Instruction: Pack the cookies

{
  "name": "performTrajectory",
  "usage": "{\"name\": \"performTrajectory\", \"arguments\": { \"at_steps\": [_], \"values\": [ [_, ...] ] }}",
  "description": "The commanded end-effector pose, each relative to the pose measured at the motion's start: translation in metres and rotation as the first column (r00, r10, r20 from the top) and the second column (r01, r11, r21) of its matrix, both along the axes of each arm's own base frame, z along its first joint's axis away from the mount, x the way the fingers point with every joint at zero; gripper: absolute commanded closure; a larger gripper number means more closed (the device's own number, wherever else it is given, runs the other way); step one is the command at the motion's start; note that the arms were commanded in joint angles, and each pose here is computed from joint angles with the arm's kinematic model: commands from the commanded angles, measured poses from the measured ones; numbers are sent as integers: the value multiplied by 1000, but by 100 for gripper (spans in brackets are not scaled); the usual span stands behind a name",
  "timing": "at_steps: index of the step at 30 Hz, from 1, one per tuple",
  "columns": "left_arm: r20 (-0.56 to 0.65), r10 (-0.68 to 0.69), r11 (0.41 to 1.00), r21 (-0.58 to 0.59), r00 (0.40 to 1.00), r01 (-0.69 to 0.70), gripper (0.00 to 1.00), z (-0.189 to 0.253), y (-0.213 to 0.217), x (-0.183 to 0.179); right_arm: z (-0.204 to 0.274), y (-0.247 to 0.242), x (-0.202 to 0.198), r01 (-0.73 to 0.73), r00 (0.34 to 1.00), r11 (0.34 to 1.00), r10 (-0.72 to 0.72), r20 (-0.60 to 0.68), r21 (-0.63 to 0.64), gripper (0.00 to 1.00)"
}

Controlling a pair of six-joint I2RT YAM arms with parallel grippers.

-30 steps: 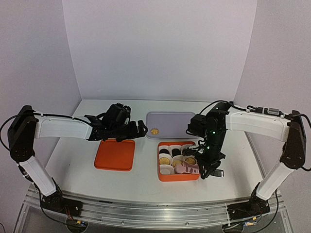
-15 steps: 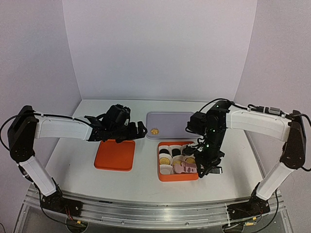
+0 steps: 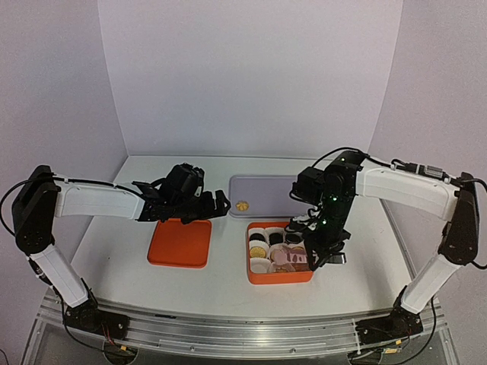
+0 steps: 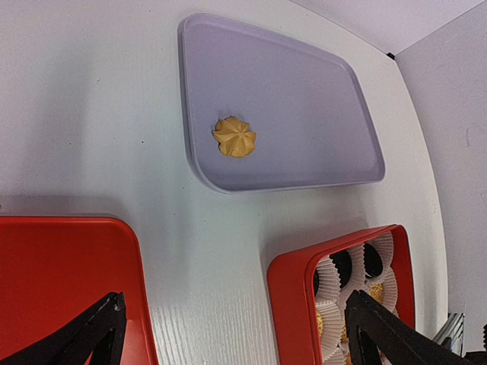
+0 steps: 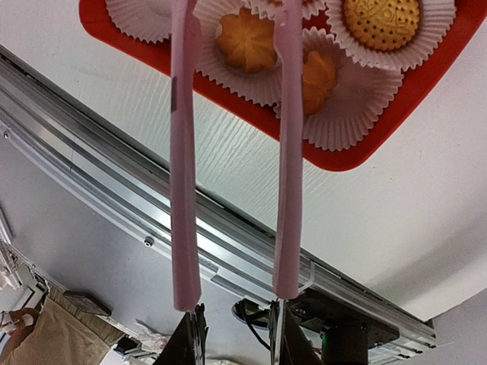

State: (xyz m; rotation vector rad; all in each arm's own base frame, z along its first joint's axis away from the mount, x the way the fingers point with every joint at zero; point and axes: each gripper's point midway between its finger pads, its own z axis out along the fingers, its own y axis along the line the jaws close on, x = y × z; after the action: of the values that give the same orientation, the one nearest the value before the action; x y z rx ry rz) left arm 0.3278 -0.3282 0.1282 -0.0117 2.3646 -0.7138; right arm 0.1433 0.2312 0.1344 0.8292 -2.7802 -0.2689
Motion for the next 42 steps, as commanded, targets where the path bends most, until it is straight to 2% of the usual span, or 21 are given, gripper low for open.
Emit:
{"name": "performTrajectory", "arguments": {
  "at_steps": [1,7,10,16,26,33,36,42],
  "values": [
    [46,11,999,-46,999,-9,0,23,-1,4,47,-52,-34,-8,996,982,-7,-84,-186,75],
    [56,8,999,-46,998,-6,1,27,-1,4,61,-48,-12,12,999,983,-5,38,-184,76],
    [62,6,999,-48,998,-3,0,27,0,4,55,-38,15,16,993,979,9,118,-205,77],
    [62,-3,999,-54,998,6,0,27,-1,2,36,13,80,-2,971,982,47,233,-189,77],
    [50,14,998,-57,999,-11,0,26,7,-4,-16,78,172,2,962,992,32,271,-125,75],
    [59,22,999,-51,998,-19,0,32,11,-4,-35,92,194,4,957,993,29,287,-114,70],
    [60,23,999,-49,998,-21,0,32,13,-5,-39,91,197,-9,955,992,46,293,-126,66],
    [62,27,999,-44,998,-24,0,31,16,-7,-56,98,196,-30,964,992,60,257,-120,65]
  ]
}}
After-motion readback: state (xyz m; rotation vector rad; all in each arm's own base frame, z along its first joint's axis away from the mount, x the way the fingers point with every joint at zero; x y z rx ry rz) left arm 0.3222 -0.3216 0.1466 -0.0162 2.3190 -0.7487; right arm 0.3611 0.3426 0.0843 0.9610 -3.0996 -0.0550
